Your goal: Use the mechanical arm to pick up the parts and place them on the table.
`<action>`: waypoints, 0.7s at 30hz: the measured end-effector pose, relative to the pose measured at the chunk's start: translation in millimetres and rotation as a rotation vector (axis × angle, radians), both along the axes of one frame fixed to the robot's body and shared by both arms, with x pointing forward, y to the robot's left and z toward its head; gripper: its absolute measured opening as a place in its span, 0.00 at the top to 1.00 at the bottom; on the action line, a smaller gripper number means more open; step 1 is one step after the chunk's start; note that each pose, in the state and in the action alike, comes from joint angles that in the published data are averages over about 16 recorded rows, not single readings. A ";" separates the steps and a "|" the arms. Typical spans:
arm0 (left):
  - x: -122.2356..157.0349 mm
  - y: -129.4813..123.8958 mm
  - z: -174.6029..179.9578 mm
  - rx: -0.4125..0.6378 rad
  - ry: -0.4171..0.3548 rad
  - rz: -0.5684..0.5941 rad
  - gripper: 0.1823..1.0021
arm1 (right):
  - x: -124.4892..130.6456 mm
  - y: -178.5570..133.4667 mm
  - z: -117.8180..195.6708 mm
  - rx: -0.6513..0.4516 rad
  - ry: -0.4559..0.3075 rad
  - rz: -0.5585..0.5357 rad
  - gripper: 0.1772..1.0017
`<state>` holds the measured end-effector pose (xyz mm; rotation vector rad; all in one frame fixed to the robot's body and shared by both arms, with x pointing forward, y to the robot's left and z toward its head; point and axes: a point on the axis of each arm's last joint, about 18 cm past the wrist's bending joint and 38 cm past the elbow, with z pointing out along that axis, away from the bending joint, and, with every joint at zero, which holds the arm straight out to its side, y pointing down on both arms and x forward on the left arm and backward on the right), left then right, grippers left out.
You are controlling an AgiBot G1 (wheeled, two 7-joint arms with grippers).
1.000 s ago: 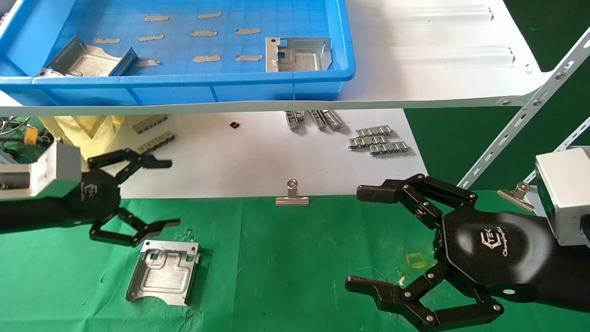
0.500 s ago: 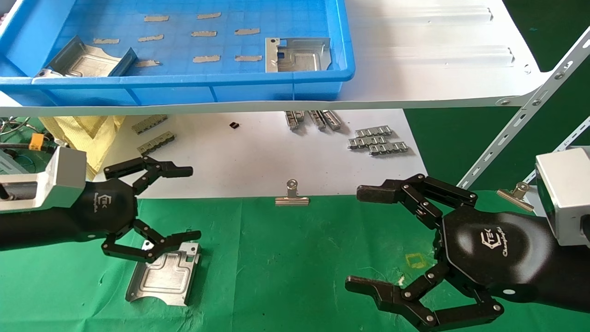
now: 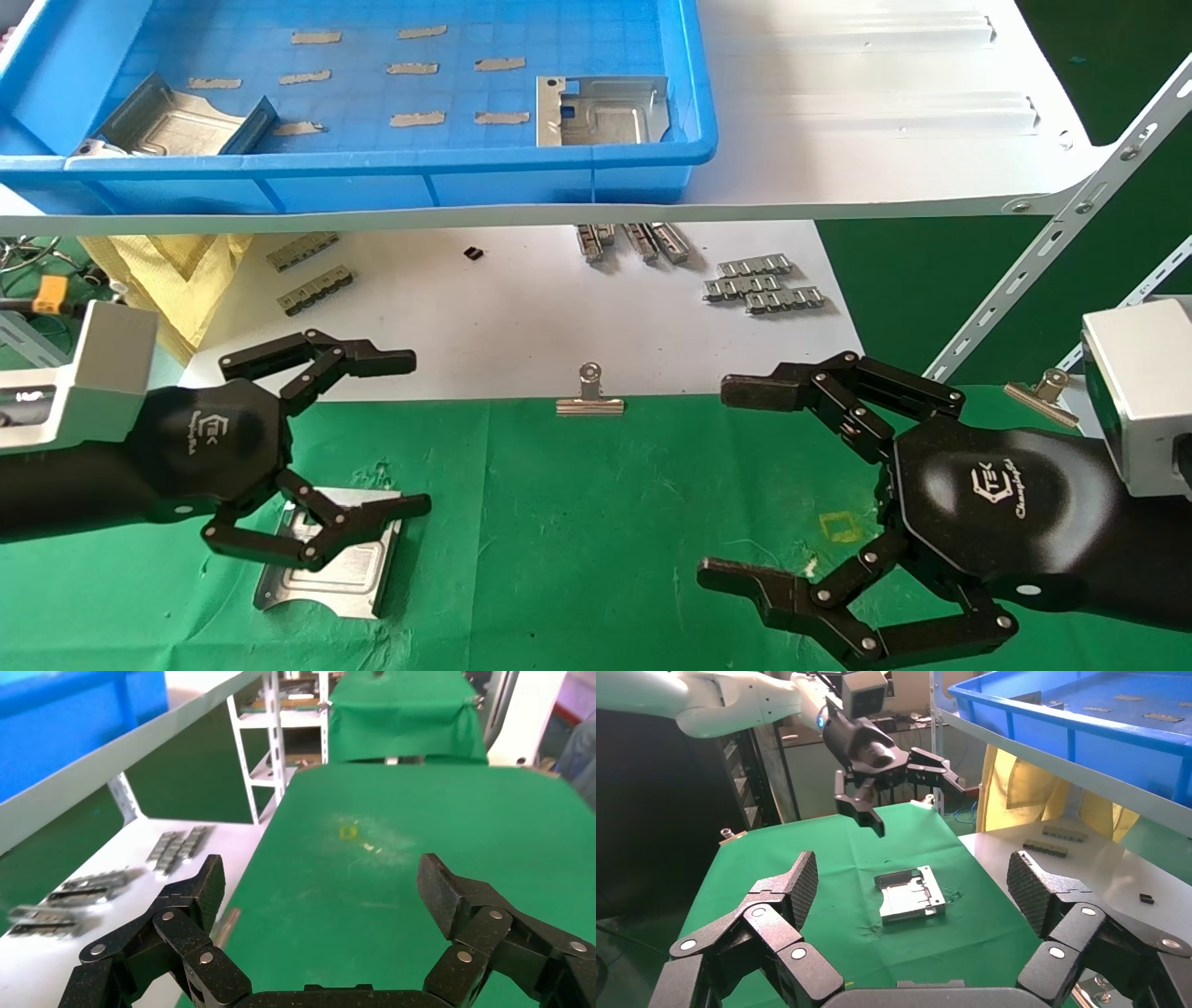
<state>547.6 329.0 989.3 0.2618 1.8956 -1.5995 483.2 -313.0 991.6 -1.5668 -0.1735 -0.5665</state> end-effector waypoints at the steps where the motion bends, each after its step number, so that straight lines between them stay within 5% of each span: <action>1: -2.3 -1.3 0.1 -0.005 0.004 -0.006 0.00 | 0.0 0.0 0.0 0.000 0.000 0.000 0.00; 21: -55.0 -23.4 2.5 -0.069 0.082 -0.105 0.00 | 0.0 0.0 0.0 0.000 0.000 0.000 0.00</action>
